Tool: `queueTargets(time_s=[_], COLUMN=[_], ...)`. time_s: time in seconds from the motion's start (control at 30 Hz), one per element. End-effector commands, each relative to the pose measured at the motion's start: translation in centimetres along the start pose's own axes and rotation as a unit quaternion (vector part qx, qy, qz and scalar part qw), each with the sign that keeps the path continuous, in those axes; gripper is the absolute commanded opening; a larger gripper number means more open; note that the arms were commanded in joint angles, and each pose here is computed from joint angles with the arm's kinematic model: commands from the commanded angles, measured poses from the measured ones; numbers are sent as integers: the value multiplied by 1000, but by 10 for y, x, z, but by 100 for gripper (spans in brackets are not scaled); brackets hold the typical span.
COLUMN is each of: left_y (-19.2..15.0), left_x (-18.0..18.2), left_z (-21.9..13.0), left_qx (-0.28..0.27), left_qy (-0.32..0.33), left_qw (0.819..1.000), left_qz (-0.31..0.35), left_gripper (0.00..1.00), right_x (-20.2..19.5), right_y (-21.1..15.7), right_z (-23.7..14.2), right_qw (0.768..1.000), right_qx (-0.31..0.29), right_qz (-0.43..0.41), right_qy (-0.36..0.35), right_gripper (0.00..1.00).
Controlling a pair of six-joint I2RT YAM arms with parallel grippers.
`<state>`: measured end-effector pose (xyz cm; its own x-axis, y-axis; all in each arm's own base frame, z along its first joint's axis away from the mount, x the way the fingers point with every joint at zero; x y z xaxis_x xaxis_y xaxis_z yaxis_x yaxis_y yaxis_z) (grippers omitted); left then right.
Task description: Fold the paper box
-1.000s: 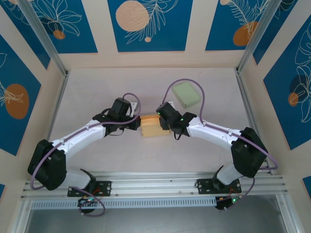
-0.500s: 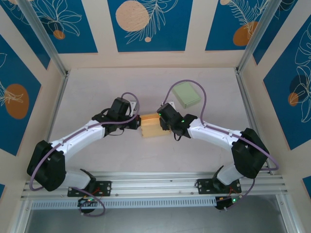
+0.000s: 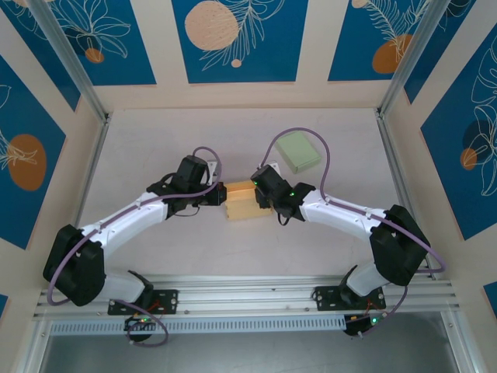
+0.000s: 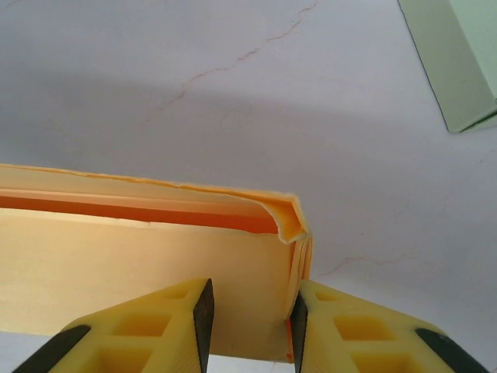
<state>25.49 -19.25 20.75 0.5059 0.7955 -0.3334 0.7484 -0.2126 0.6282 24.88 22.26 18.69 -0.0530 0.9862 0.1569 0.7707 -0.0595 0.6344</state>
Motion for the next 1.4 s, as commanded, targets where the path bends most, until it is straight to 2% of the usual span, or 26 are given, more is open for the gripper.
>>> queueTargets(time_s=[0.0,0.33,0.6,0.77,0.97,1.03,1.1,1.17,1.27,1.37], left_y=[13,-12,-21,-7,28,40,49,56,59,56], left_x=[-10,0,1,-5,-4,-4,-7,-11,-18,-20], left_z=[-13,-12,-6,-34,-61,-56,-43,-25,0,18], left_qx=[-34,-10,-10,-74,-173,-188,-188,-170,-145,-120], left_qy=[-21,5,-12,0,82,90,79,85,126,159], left_qw=[999,1000,1000,997,980,976,976,978,974,971], left_qz=[17,16,2,15,60,67,71,89,117,129], left_gripper=[0,0,0,0,11,15,25,28,33,34], right_x=[-10,-11,-11,-11,-11,-12,-11,-11,-12,-12], right_y=[-34,-34,-36,-34,-35,-35,-35,-35,-36,-36], right_z=[15,16,16,14,13,13,13,13,14,13], right_qw=[996,996,996,996,996,996,996,996,996,996], right_qx=[77,77,79,76,73,72,73,73,74,74], right_qz=[-25,-22,-23,-26,-28,-27,-27,-28,-30,-29], right_qy=[-29,-33,-33,-36,-38,-39,-39,-39,-43,-45], right_gripper=[33,33,32,32,32,32,32,32,32,32])
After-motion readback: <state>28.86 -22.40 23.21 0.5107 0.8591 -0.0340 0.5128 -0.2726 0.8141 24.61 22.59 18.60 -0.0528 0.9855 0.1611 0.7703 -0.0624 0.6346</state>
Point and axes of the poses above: each hand's point on the last joint's axis, 136 mm out from that joint toward the fingers, its own z axis out along the fingers, its own x axis along the line the jaws close on, y = z × x, the point moved 9 cm from there along -z, back along the fingers, and after that the axes turned 14 degrees about z, right-handed, at the moved point
